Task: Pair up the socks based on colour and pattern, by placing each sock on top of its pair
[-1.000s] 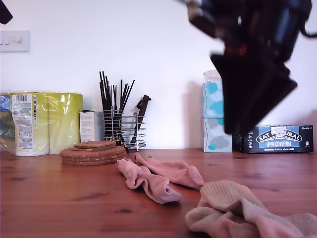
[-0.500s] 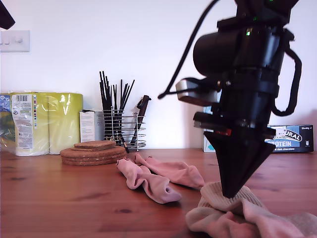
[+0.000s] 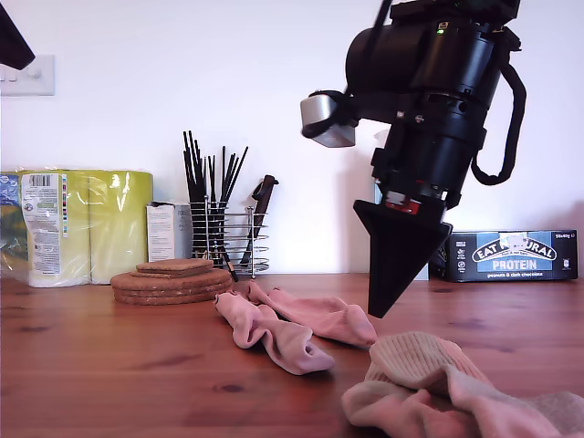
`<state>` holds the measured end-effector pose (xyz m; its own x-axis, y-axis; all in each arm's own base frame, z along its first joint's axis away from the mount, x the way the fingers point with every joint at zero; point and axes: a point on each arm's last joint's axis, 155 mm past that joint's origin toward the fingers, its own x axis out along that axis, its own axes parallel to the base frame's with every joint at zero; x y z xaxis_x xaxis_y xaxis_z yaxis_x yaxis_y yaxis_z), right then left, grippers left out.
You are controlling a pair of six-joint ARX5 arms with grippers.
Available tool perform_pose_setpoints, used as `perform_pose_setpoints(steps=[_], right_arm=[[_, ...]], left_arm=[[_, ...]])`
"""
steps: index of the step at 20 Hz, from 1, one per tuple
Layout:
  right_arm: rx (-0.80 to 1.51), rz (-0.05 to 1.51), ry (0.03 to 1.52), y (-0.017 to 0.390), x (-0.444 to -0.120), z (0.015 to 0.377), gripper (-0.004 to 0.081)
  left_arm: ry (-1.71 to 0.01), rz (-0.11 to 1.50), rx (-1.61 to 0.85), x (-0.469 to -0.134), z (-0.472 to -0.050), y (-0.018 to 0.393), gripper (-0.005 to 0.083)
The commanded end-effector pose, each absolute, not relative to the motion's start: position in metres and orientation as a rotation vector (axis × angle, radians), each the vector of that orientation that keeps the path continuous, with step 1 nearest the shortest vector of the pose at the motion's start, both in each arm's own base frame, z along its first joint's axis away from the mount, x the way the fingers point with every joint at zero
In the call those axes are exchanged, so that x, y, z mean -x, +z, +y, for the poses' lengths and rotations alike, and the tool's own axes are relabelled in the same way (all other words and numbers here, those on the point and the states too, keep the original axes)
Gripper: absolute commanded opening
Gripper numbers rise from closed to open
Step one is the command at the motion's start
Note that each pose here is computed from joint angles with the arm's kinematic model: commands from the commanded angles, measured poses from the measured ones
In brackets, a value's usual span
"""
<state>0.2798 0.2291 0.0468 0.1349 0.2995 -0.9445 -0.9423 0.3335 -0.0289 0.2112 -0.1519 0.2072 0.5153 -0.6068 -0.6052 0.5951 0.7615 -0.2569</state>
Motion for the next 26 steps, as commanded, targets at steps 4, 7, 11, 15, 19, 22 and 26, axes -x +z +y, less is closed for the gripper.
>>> perform_pose_setpoints(steps=[4,7,11,15,19,22,26], right_arm=[[0.832,1.106,1.085,0.028,-0.276,0.211,0.0357],[0.827,1.144,1.089,0.016,-0.277,0.206,0.0352],[0.810,1.182,1.132,0.002,-0.270,0.208,0.0350],[0.823,1.190,1.128,-0.002,-0.271,0.206,0.0141],[0.827,1.197,1.123,0.006,-0.273,0.207,-0.0013],[0.828,1.215,1.128,0.025,-0.273,0.209,-0.0013],[0.828,1.261,1.156,0.053,-0.263,0.211,-0.0013]], left_arm=[[-0.729,0.738,0.003,-0.211,-0.152,0.203,-0.0021],[-0.730,0.742,0.000,-0.210,-0.152,0.202,-0.0021],[-0.730,0.744,0.001,-0.210,-0.152,0.202,-0.0022],[-0.729,0.744,0.001,-0.210,-0.152,0.202,-0.0022],[-0.730,0.744,0.000,-0.210,-0.152,0.202,-0.0021],[-0.730,0.740,0.000,-0.211,-0.152,0.202,-0.0021],[-0.730,0.745,-0.001,-0.212,-0.153,0.201,-0.0021]])
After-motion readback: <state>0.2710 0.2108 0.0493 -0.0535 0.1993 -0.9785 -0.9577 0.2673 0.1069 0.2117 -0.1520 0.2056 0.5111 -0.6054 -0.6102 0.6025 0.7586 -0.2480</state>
